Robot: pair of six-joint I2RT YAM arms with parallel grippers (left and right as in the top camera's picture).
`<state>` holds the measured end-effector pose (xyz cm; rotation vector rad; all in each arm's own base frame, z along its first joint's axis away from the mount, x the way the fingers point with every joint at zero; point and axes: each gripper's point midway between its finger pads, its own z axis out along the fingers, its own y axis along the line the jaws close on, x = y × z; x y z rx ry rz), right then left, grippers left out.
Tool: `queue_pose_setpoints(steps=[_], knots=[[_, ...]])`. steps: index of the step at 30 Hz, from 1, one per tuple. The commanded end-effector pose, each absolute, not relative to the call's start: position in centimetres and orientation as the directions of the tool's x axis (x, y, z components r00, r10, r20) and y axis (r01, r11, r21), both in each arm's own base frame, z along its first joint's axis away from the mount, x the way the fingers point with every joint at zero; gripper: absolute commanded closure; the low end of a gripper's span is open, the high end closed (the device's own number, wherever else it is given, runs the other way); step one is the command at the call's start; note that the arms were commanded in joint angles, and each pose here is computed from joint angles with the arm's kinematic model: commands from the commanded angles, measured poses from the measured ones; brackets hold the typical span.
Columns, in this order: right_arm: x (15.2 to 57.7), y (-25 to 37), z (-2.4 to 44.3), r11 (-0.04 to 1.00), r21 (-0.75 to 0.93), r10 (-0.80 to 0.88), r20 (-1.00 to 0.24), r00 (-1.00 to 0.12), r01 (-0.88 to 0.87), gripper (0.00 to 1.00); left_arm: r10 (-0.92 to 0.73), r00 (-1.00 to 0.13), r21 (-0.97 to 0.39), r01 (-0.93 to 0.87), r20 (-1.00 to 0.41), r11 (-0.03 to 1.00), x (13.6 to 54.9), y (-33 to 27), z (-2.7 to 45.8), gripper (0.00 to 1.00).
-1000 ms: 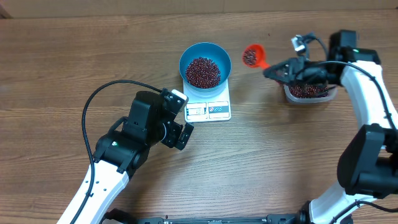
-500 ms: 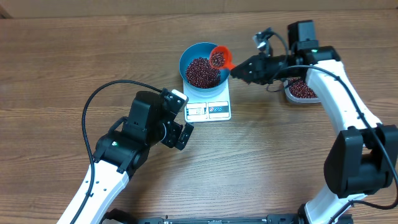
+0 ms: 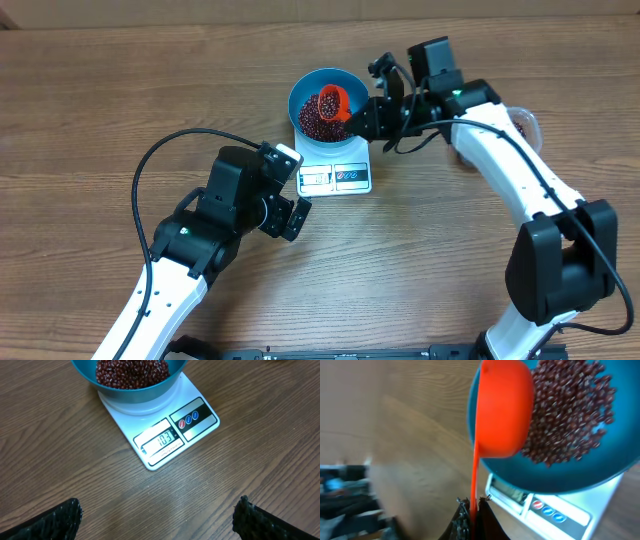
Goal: Scoop item into bowl and weigh 150g on scale
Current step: 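Tip the scoop to pour beans into the teal bowl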
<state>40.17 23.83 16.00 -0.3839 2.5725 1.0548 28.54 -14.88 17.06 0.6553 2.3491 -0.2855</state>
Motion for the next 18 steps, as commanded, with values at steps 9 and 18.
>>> queue_pose_setpoints(steps=[9, 18], knots=[[43.6, 23.2, 17.5, 0.877, 0.148, -0.295, -0.585, -0.755, -0.457, 0.96, 0.374, -0.658, -0.029, 0.515, -0.653, 0.857, 28.6, -14.6, 16.7, 0.0], [43.6, 22.0, 18.6, 0.872, -0.288, -0.488, -0.564, -0.666, -0.396, 0.96, 0.374, -0.658, -0.029, 0.515, -0.653, 0.857, 28.6, -14.6, 16.7, 0.01]])
